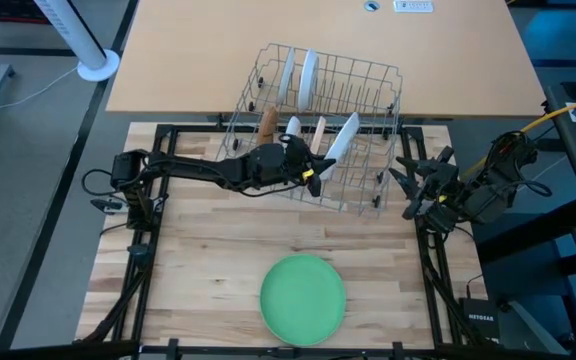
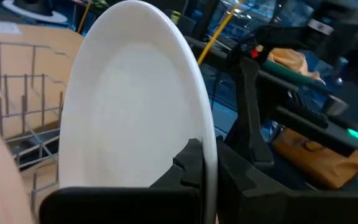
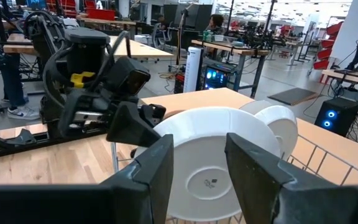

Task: Sort dishes
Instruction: Put the white plate into the gray dishwasher rack

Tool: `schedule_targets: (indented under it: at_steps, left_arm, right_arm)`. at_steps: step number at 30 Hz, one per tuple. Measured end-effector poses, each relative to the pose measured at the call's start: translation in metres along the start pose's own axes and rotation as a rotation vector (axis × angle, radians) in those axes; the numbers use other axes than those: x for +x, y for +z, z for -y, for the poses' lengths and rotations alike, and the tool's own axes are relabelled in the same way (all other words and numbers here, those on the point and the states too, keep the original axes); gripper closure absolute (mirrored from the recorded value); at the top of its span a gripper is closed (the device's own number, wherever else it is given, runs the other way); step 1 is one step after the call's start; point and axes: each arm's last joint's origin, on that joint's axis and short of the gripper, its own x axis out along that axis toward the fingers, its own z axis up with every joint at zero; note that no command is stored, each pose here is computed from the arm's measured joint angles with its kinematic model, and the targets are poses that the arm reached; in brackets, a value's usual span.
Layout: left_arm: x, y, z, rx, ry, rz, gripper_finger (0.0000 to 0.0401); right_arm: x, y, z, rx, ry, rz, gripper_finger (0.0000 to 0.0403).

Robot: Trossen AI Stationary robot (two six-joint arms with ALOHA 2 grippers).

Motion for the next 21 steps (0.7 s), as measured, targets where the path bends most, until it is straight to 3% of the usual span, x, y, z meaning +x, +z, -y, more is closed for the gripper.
schedule_targets:
  at_steps: [10,21]
  left_arm:
    - [0.003,0.004,-0.013,-0.129,0.051,0.012,0.0395]
    - [0.003,-0.002,-0.016,-0.167,0.104,-0.035,0.0381]
  right_arm:
    - [0.000,0.000,0.000,0.001,0.000,0.000,0.0251]
    - [0.000,0.000,0.000,0.000,0.001,-0.001,0.0251]
